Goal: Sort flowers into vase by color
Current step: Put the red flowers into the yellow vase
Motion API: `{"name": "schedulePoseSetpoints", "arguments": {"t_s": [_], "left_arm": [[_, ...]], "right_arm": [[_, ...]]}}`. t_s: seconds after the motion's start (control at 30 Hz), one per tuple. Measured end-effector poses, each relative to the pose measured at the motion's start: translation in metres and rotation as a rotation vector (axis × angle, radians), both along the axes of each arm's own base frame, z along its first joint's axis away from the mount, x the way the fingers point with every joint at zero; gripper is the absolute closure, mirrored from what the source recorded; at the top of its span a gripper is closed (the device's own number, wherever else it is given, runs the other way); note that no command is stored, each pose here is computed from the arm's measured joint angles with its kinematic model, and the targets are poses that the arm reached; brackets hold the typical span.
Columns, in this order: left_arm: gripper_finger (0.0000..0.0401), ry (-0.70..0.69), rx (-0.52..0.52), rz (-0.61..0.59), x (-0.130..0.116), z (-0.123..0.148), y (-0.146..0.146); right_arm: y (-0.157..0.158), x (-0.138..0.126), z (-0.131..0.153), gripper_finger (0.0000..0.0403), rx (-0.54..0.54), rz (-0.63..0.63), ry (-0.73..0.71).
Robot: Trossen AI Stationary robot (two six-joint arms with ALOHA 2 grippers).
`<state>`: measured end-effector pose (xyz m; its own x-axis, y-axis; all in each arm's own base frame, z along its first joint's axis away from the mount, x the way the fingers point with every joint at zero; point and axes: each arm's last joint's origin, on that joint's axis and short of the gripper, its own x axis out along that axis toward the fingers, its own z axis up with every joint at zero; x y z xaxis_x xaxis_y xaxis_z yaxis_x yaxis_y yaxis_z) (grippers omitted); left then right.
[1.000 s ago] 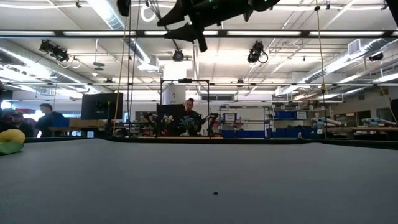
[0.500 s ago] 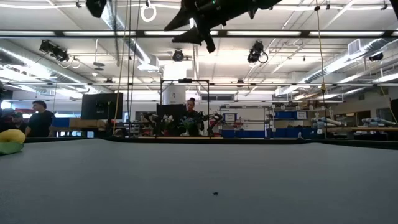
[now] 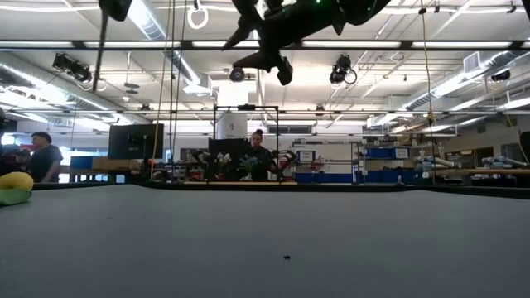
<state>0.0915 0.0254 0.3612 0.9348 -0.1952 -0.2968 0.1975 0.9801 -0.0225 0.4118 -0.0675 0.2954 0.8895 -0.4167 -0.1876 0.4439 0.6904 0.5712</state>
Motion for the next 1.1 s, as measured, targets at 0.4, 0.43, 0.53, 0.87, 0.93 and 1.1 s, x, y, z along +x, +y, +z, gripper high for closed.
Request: {"name": "schedulePoseSetpoints", "arguments": {"t_s": [0.4,0.43,0.53,0.87,0.93,1.1], "left_arm": [[0.0395,-0.014,-0.002,-0.306,-0.035,-0.009,-0.023],[0.0395,-0.018,-0.005,-0.335,-0.037,-0.01,-0.025],[0.0395,-0.049,-0.031,-0.446,-0.04,-0.01,-0.029],[0.0395,-0.011,-0.133,-0.576,-0.037,-0.059,-0.029],[0.0395,-0.023,-0.144,-0.591,-0.036,-0.065,-0.029],[0.0395,-0.071,-0.133,-0.632,-0.037,-0.063,-0.03]], "right_arm": [[0.072,0.003,-0.008,0.0219,0.126,-0.186,-0.132],[0.078,0.002,-0.009,0.0219,0.135,-0.203,-0.136],[0.095,0.002,-0.013,0.0219,0.139,-0.256,-0.148],[0.134,0.015,-0.039,0.0219,0.213,-0.305,-0.274],[0.14,0.019,-0.042,0.0219,0.234,-0.301,-0.295],[0.149,0.033,-0.056,0.0219,0.273,-0.283,-0.297]]}}
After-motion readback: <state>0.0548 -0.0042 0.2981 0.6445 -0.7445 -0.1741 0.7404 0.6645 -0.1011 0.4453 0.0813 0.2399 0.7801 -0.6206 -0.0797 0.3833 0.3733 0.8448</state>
